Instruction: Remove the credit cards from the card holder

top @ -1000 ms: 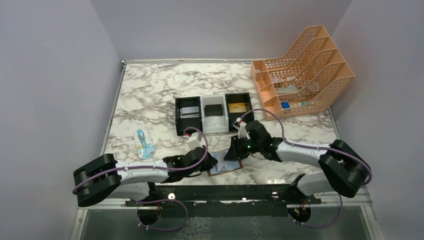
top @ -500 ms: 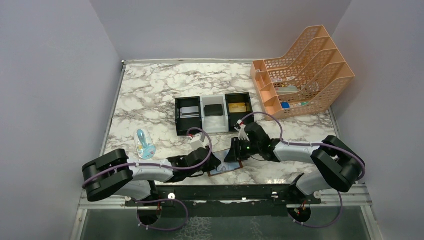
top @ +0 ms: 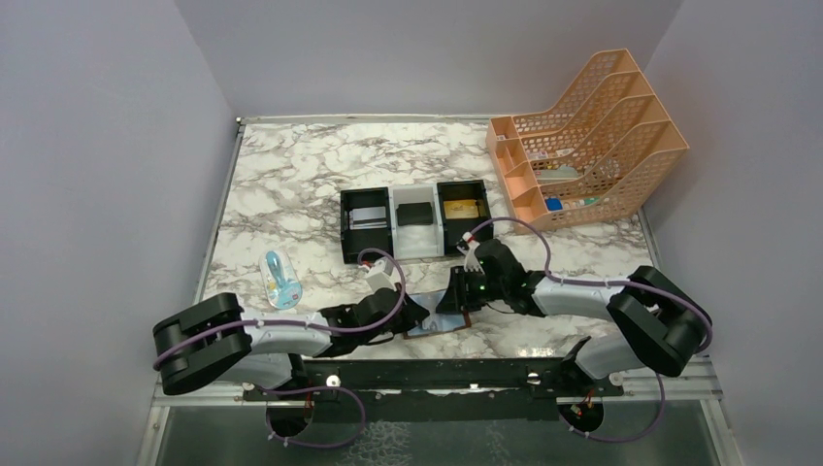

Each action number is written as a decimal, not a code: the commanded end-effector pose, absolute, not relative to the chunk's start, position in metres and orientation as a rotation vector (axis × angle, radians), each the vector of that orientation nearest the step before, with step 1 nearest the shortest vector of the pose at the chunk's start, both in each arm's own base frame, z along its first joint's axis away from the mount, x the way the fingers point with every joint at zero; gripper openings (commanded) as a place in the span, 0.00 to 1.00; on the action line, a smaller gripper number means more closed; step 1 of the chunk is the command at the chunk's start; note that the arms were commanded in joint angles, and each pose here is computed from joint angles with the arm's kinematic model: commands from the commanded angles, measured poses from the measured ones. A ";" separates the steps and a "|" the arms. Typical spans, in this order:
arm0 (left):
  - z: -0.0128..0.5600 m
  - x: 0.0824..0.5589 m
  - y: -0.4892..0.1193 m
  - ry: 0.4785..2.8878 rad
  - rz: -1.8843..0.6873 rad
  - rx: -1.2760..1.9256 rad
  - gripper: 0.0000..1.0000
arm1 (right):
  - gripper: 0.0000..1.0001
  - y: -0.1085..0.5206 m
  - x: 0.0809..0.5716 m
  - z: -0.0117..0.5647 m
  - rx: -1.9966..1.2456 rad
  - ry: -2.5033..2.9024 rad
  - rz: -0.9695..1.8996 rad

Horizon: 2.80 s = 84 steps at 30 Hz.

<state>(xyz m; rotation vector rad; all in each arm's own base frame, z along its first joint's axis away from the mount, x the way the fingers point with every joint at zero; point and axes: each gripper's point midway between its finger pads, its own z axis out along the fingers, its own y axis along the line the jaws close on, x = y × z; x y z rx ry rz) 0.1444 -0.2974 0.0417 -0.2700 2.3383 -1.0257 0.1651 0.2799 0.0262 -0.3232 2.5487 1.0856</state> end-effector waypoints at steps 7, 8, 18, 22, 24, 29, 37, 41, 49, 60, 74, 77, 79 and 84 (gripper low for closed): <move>0.048 0.143 -0.262 2.332 -0.896 -0.279 0.00 | 0.31 0.251 0.180 0.016 -0.289 2.557 0.829; 0.052 0.144 -0.260 2.327 -0.885 -0.270 0.00 | 0.31 0.252 0.180 0.016 -0.293 2.555 0.830; 0.084 0.142 -0.246 2.229 -0.972 -0.271 0.00 | 0.33 0.274 0.174 0.054 -0.421 2.442 1.026; 0.099 0.143 -0.247 2.187 -1.011 -0.262 0.00 | 0.33 0.289 0.168 0.077 -0.530 2.358 1.158; 0.103 0.144 -0.245 2.181 -1.004 -0.259 0.00 | 0.33 0.296 0.165 0.084 -0.568 2.330 1.212; 0.103 0.145 -0.244 2.186 -0.988 -0.255 0.00 | 0.34 0.308 0.159 0.079 -0.634 2.339 1.299; 0.112 0.145 -0.250 2.164 -1.027 -0.236 0.00 | 0.34 0.294 0.173 0.035 -0.500 2.539 1.077; 0.116 0.146 -0.256 2.144 -1.049 -0.215 0.00 | 0.40 0.292 0.182 0.065 -0.509 2.412 1.060; 0.120 0.156 -0.276 2.128 -1.152 -0.136 0.00 | 0.61 0.250 0.213 0.101 -0.362 2.263 0.925; 0.149 0.168 -0.274 2.006 -1.400 -0.114 0.00 | 0.74 0.251 0.196 0.136 -0.364 2.095 1.373; 0.185 0.156 -0.264 1.821 -1.580 -0.157 0.00 | 0.73 0.265 0.161 0.164 -0.494 1.933 1.700; 0.189 0.155 -0.263 1.800 -1.598 -0.161 0.00 | 0.73 0.267 0.155 0.169 -0.504 1.894 1.766; 0.191 0.155 -0.262 1.789 -1.606 -0.166 0.00 | 0.72 0.267 0.156 0.170 -0.497 1.891 1.774; 0.193 0.153 -0.263 1.780 -1.623 -0.163 0.00 | 0.68 0.271 0.158 0.179 -0.500 1.866 1.792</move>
